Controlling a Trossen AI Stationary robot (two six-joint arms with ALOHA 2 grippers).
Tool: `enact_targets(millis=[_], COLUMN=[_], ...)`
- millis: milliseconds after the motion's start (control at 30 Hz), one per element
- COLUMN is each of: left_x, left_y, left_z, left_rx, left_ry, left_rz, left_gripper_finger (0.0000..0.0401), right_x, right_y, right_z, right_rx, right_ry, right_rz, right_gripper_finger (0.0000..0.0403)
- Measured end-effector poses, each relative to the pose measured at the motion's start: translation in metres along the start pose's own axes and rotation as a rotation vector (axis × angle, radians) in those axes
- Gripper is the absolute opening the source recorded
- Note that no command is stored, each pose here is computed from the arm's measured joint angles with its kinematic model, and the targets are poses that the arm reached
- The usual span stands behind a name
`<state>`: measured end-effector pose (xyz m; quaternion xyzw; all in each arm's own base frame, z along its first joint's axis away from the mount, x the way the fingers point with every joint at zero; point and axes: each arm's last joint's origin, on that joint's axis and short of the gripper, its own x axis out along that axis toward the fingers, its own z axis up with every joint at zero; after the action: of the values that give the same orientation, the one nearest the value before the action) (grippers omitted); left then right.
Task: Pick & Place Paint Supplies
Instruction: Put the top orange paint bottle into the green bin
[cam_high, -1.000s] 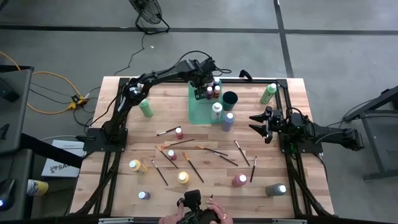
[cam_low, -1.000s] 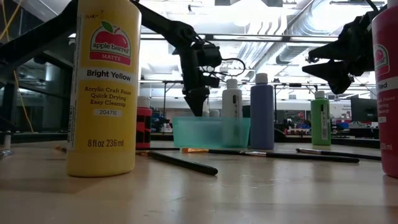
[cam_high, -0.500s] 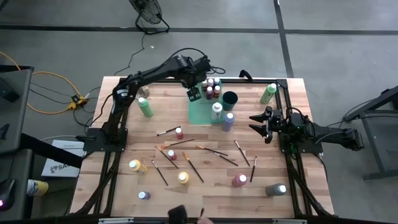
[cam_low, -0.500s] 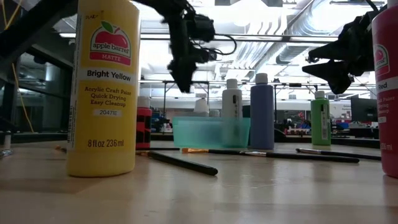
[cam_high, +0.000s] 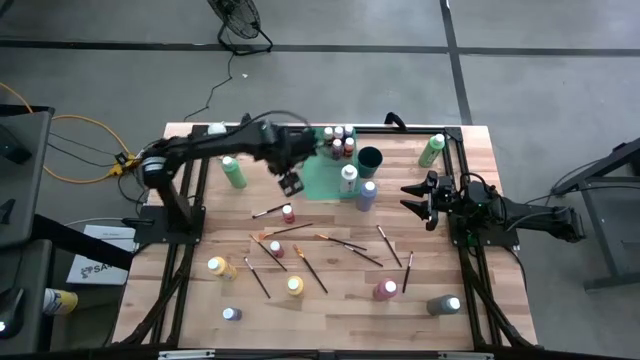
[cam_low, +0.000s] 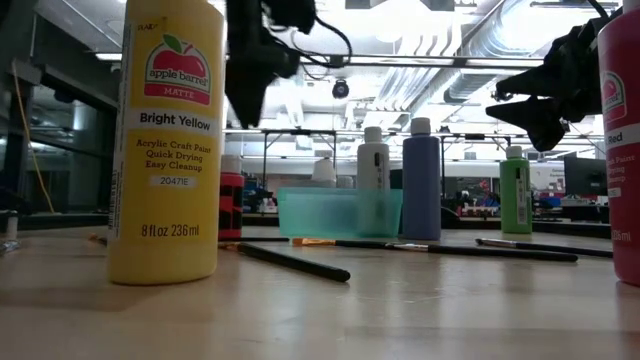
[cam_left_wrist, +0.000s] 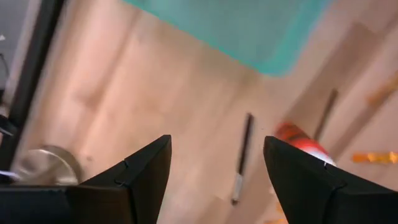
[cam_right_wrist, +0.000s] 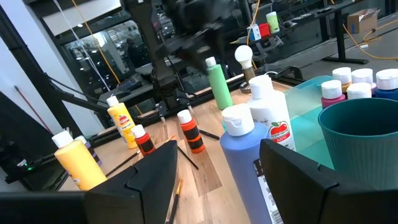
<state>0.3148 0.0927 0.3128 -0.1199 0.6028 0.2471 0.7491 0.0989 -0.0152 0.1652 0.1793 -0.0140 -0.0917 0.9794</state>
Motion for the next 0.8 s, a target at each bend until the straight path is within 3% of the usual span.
enact_targets(millis=[267, 567, 800], left_x=[0.001, -0.004, -0.004], left_y=[-0.028, -0.042, -0.036], left_z=[-0.054, -0.092, -0.109], left_rx=[0.029, 0.375, 0.394], left_ry=[-0.025, -0.165, -0.301], left_rz=[-0.122, -0.175, -0.193], left_gripper_finger=[0.025, 0.025, 0.025], right_x=[0.0, 0.0, 0.0], right_y=[0.0, 0.0, 0.0], right_z=[0.0, 0.0, 0.0], right_rx=[0.0, 0.0, 0.0], right_ry=[0.0, 0.0, 0.0], right_rz=[0.0, 0.0, -0.001], right_gripper_finger=[0.0223, 0.0223, 0.0223])
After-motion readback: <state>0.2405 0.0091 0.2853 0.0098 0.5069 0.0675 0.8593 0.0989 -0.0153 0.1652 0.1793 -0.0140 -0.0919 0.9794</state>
